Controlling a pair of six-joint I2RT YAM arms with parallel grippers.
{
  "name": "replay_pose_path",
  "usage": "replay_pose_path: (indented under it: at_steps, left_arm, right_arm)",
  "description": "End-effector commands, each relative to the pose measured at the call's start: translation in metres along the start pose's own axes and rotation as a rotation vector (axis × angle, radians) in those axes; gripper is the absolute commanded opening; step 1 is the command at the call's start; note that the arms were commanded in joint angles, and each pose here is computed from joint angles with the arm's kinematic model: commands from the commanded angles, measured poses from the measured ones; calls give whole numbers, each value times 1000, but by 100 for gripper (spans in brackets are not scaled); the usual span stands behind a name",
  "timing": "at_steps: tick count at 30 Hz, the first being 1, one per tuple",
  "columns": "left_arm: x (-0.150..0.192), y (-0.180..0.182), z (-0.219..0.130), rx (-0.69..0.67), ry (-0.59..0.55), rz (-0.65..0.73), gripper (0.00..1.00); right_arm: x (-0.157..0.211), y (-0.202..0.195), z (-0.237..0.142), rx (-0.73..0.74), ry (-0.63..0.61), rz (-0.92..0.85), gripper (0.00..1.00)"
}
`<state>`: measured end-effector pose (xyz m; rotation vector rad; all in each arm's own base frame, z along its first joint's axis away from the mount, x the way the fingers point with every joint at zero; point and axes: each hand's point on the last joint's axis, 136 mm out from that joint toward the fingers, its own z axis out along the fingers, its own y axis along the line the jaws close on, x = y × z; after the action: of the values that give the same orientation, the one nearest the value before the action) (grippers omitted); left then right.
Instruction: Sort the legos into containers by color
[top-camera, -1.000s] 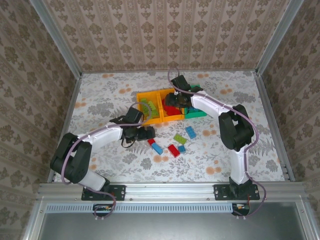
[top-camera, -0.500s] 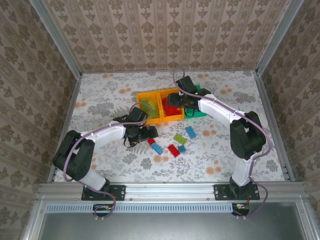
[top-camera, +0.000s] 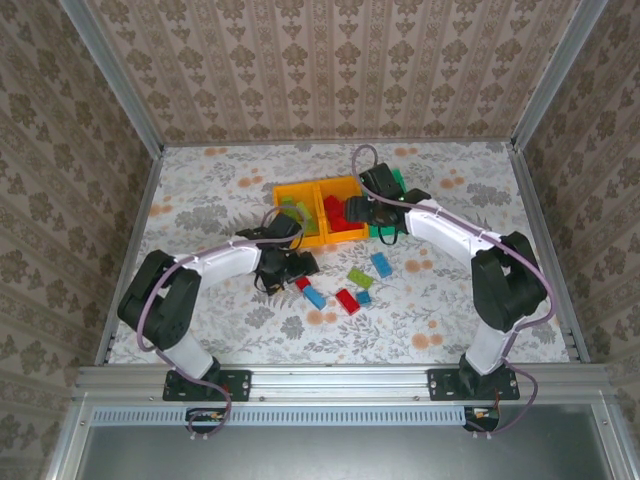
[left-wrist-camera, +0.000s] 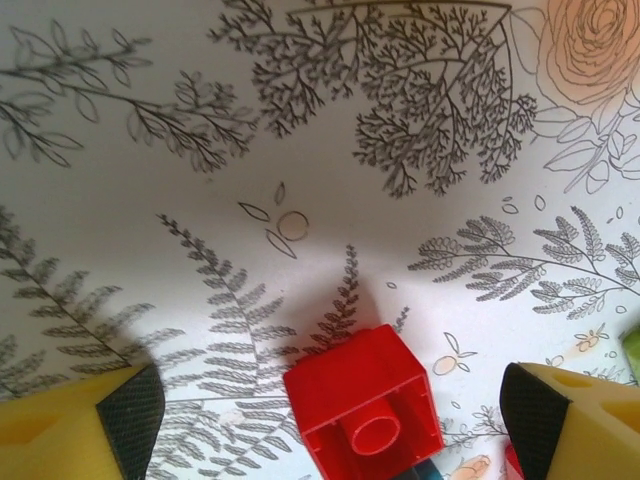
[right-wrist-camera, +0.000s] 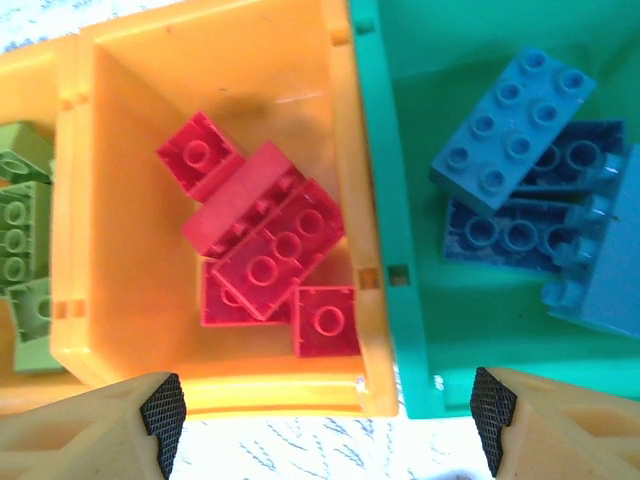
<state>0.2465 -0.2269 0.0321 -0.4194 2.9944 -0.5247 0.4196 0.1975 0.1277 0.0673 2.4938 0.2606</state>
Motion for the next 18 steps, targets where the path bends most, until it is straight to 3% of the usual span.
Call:
replay_pose_path:
  at_steps: [1,13,18]
  left_arm:
    - [5,-4,-1,-27,38,-58,90]
    - [14,-1,7,-103,91,-134,82]
    - [16,4,8,-137,96,-164,76]
  right_arm:
    - [-5,-17,-11,71,-68,-20,79]
    - [-18,-61,-47,232,-289,-128,89]
    - [-17,-77,-49,270,-293,-126,91]
